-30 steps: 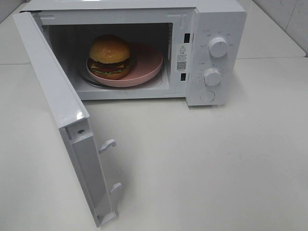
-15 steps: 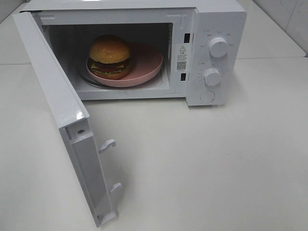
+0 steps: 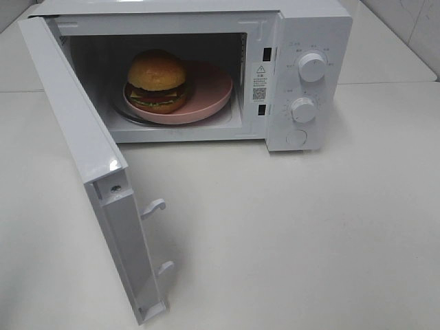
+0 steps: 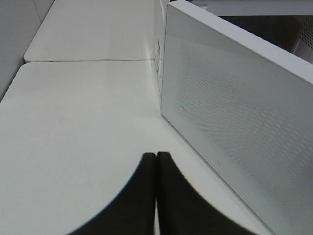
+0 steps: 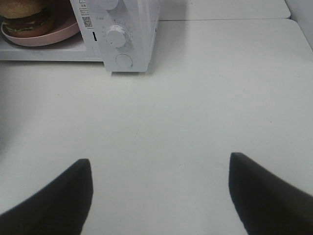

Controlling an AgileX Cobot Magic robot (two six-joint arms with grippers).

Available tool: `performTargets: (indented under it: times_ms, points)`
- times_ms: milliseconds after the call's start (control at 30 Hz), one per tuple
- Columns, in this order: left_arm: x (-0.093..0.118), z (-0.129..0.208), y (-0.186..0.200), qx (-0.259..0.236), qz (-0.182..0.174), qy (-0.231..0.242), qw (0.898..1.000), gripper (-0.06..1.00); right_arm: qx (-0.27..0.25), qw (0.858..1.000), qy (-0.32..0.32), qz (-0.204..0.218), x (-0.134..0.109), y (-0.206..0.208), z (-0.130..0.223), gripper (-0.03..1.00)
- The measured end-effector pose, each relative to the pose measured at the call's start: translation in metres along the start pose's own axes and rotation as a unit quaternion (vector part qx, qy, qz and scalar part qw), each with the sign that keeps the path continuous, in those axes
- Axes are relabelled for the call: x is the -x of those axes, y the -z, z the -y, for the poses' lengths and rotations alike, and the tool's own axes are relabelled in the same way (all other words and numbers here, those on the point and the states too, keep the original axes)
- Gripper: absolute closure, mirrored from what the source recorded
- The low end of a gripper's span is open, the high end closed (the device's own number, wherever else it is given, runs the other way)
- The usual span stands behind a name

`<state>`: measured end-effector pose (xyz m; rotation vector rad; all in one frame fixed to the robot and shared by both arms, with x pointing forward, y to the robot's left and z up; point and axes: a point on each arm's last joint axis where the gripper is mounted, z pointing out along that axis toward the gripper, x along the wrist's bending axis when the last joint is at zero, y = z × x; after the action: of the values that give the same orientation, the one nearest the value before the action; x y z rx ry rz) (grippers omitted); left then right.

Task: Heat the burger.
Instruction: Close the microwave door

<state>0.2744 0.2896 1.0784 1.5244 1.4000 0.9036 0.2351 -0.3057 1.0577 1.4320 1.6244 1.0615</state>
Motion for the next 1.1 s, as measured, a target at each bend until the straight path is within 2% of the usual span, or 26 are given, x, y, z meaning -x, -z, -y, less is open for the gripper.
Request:
performTargets:
  times_ms: [100,267,400,567,733,1100]
  points:
    - [-0.002,-0.006,-0.012,-0.009,-0.001,-0.005,1.000,0.94,0.000,1.000,0.000,0.000,0.000,0.000,0.000,0.24]
    - [-0.002,-0.014,-0.035,-0.032,0.020,-0.005,0.999,0.94,0.000,1.000,0.000,0.000,0.000,0.000,0.000,0.24]
    - [0.001,-0.019,-0.062,-0.059,0.056,0.009,0.997,0.94,0.000,1.000,0.000,0.000,0.000,0.000,0.000,0.24]
    - [0.002,-0.020,-0.084,-0.088,0.083,0.005,0.993,0.94,0.000,1.000,0.000,0.000,0.000,0.000,0.000,0.24]
    - [0.003,-0.015,-0.121,-0.129,0.120,0.005,0.984,0.94,0.000,1.000,0.000,0.000,0.000,0.000,0.000,0.24]
    - [0.001,-0.004,-0.159,-0.169,0.138,0.024,0.976,0.94,0.000,1.000,0.000,0.000,0.000,0.000,0.000,0.24]
